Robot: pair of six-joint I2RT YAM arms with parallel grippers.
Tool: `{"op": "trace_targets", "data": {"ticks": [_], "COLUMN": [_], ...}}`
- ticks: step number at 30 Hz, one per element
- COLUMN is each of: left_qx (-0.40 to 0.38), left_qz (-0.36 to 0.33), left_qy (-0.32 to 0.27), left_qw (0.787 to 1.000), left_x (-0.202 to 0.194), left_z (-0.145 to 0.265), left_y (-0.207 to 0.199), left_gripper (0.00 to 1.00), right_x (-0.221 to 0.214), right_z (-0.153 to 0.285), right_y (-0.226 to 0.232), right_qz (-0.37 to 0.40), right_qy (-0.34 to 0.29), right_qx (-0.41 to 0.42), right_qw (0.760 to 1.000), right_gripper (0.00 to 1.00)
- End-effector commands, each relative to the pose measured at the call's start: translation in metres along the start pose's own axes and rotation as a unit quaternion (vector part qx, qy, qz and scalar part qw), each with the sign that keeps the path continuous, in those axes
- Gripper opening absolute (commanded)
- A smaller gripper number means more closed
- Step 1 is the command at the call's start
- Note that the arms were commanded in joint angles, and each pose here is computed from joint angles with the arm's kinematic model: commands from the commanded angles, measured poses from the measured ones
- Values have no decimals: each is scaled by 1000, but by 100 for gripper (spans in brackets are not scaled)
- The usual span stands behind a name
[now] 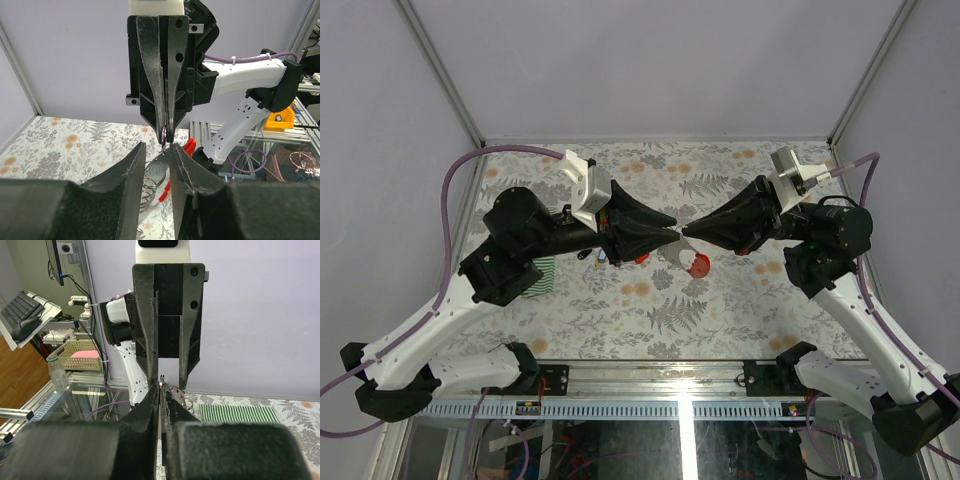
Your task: Put the keys on the keyring
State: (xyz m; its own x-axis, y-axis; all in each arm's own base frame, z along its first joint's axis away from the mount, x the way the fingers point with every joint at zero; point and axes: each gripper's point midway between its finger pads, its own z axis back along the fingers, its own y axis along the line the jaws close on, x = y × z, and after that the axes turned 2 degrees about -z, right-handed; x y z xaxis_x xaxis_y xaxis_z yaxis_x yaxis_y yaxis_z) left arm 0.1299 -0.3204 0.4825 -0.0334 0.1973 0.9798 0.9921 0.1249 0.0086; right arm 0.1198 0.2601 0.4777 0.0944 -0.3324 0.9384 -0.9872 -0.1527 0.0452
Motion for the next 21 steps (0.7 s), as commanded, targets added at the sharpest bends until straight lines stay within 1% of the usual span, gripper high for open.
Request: {"op": "trace_targets", "data": {"ticks": [1, 21], "left_qx": [-17, -16], "left_qz": [-18, -16], "left_qy": [-28, -27], "left_qw": [999, 999], "left_x": [21, 20], "left_z": [-1, -7], "left_y": [-8, -6], "left_gripper": [25, 17], "right_x": [28, 22], "right_z": [-5, -7], "right_y": [18, 10], "right_qz": [43, 26], "right_qy": [-29, -20], "right_qx": [19, 13], "right_qw": [998, 999], "right_gripper": [0, 0]}}
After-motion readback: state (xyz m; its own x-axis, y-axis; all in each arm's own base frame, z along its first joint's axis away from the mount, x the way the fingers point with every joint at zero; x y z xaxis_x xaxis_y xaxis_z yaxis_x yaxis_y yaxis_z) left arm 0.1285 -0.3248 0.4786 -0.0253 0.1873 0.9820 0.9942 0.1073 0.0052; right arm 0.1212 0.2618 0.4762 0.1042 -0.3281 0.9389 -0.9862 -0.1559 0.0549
